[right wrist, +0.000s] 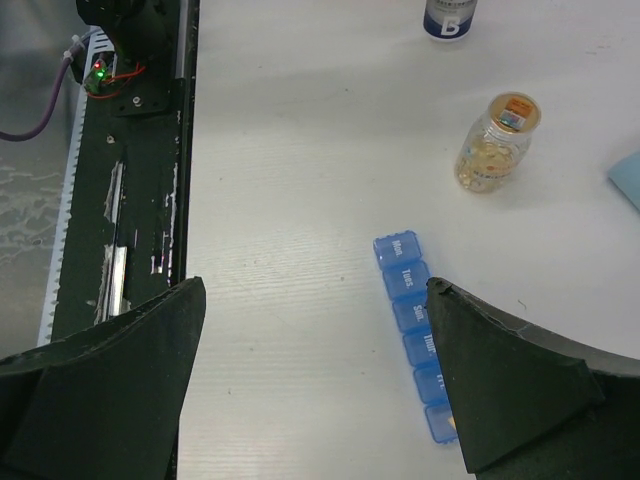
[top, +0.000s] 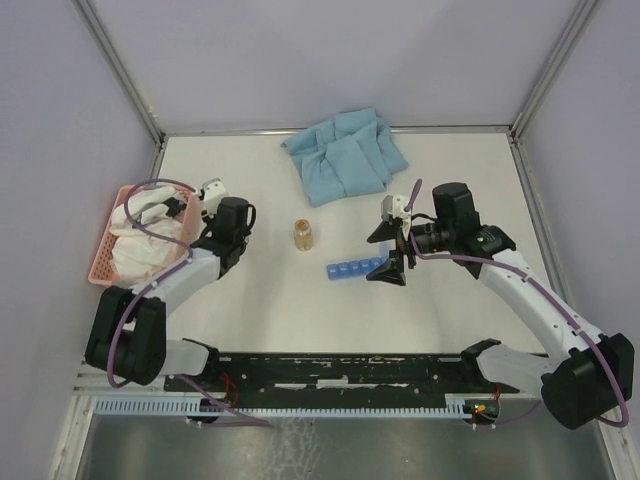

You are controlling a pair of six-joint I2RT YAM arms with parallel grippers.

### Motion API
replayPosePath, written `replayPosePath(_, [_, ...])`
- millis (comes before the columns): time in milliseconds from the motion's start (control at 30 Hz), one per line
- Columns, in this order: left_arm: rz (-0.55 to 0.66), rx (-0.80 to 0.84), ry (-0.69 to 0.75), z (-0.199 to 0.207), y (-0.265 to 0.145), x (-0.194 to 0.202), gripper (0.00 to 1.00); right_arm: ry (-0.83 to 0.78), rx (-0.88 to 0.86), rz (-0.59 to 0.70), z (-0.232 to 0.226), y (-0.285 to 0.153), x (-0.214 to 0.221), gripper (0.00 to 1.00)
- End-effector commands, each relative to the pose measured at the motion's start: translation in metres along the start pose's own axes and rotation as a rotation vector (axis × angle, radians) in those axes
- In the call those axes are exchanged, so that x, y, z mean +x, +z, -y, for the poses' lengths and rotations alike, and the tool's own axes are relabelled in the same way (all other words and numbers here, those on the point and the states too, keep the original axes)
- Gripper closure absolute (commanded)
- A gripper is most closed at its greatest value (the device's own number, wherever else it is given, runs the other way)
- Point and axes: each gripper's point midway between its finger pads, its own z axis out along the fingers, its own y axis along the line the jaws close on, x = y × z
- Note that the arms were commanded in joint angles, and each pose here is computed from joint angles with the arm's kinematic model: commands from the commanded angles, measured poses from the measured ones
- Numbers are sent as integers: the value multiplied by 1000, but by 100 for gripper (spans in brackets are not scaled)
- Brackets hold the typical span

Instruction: Sort the pills into containers

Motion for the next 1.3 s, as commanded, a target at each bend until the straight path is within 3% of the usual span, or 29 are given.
replayPosePath(0, [18, -99, -42, 0, 14, -22, 94, -62, 26, 20, 4, -6, -15, 0])
replayPosePath(133, [-10, -117, -48, 3, 16, -24, 45, -64, 27, 18, 4, -6, -15, 0])
replayPosePath(233, [13, -88, -71, 7, 7, -38, 29, -64, 29, 14, 4, -6, -14, 0])
replayPosePath(467, [69, 136, -126, 28, -38, -74, 23, -63, 39, 10, 7, -7, -13, 0])
replayPosePath(600, [109, 517, -82, 67, -88, -80, 22, -66, 45, 24, 9, -11, -15, 0])
replayPosePath(667, [138, 743, -58, 87, -121, -75, 22, 6, 42, 51, 11, -11, -17, 0])
replayPosePath(733, [170, 1014, -39, 109, -165, -70, 21, 71, -25, 71, 5, -6, -12, 0])
replayPosePath(833, [200, 1233, 6, 126, -205, -53, 21, 88, -134, 88, -4, -5, -7, 0])
replayPosePath(1100, [409, 1475, 153, 153, -263, -11, 20, 16, -10, -2, 18, -19, 7, 0])
replayPosePath(1267, [475, 1511, 171, 159, -262, -8, 2, 39, 60, -36, 35, -30, 9, 0])
